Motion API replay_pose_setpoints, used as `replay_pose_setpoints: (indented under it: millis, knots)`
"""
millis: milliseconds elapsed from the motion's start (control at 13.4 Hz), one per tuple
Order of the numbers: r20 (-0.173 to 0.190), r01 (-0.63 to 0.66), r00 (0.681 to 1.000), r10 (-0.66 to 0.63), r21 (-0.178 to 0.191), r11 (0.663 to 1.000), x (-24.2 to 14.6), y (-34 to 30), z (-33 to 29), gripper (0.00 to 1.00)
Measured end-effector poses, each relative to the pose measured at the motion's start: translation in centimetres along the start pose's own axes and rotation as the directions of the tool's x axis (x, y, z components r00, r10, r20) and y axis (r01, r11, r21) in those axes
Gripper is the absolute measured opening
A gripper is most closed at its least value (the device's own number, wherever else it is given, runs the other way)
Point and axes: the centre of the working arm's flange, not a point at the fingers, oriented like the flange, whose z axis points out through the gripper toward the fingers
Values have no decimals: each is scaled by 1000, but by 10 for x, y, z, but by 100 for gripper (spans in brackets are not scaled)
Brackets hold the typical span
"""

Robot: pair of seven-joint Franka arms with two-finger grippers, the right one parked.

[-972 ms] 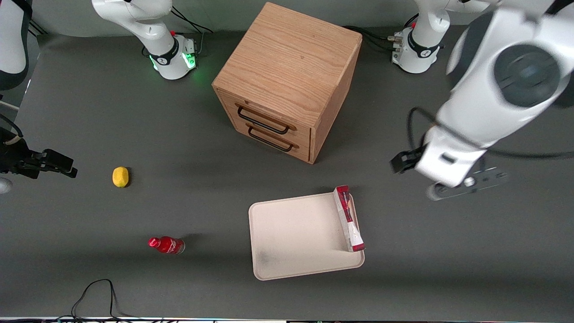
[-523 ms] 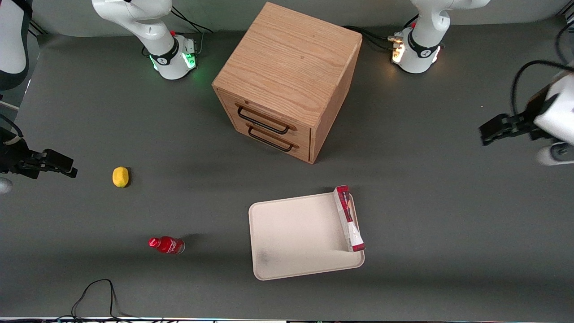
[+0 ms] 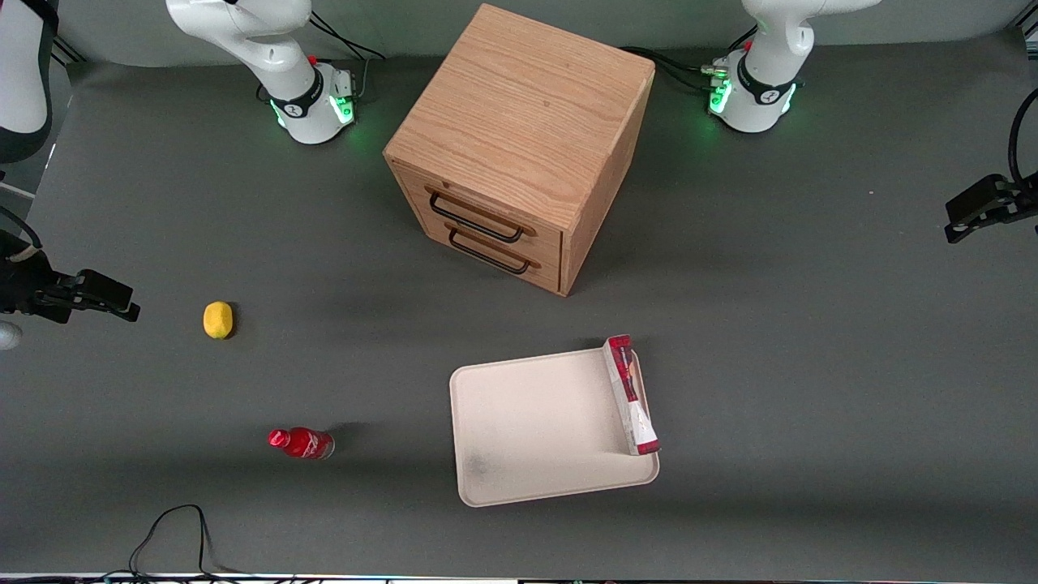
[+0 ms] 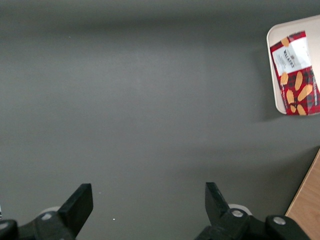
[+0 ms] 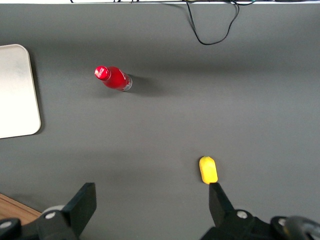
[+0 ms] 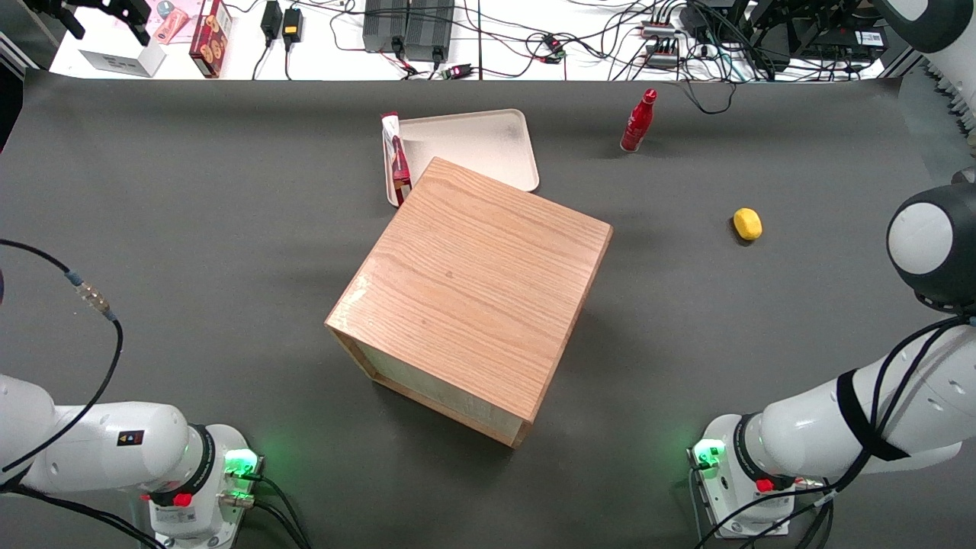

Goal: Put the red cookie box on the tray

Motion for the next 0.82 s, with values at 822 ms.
replay_pose_setpoints:
  millis: [822]
  knots:
    - [-19,-15,1000,15,-19,1000,-2,7,5,100]
